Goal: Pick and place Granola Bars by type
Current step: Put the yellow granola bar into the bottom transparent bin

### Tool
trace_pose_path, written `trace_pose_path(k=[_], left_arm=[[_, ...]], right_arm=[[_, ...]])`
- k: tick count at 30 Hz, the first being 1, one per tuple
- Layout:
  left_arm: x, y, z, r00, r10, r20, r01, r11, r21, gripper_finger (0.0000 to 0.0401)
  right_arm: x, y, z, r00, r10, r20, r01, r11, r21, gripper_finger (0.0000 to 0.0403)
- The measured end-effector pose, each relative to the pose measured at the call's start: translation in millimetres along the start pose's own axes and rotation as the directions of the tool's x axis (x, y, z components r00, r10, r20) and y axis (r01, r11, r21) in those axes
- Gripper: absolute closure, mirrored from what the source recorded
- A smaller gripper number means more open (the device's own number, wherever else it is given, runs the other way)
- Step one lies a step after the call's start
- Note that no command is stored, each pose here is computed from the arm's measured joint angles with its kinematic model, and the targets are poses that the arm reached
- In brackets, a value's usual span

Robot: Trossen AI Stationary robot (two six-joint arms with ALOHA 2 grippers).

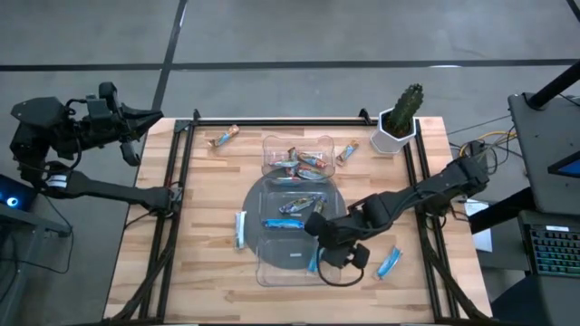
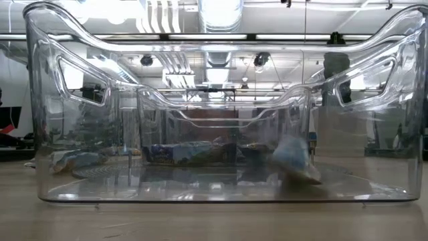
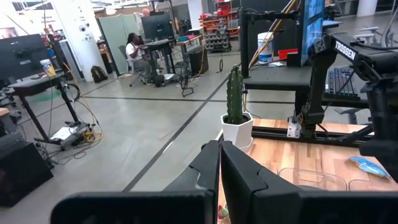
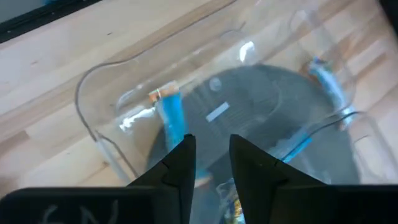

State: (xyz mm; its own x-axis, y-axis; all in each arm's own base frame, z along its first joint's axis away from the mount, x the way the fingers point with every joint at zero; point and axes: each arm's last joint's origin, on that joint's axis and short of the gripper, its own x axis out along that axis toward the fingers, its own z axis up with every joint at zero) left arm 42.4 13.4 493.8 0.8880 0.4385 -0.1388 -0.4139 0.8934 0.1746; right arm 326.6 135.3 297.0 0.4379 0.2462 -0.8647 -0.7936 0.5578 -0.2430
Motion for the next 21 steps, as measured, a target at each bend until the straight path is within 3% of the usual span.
trace_pose_path(k=[11,21], left_arm=[[-2,1,-1,1.000,0.001,0.002,-0.001,1.000,0.000,0.0401],[-2,1,-1,1.000,0.000,0.003,0.000,1.000,0.005,0.0401]], right_arm=[[-27,4,-3,1.000,-0.019,0.025,0.015,0.986,0.169,0.0305],[-66,21,-12,1.000,-0.007,0.022,-0.003,0.907,0.422,0.0278]])
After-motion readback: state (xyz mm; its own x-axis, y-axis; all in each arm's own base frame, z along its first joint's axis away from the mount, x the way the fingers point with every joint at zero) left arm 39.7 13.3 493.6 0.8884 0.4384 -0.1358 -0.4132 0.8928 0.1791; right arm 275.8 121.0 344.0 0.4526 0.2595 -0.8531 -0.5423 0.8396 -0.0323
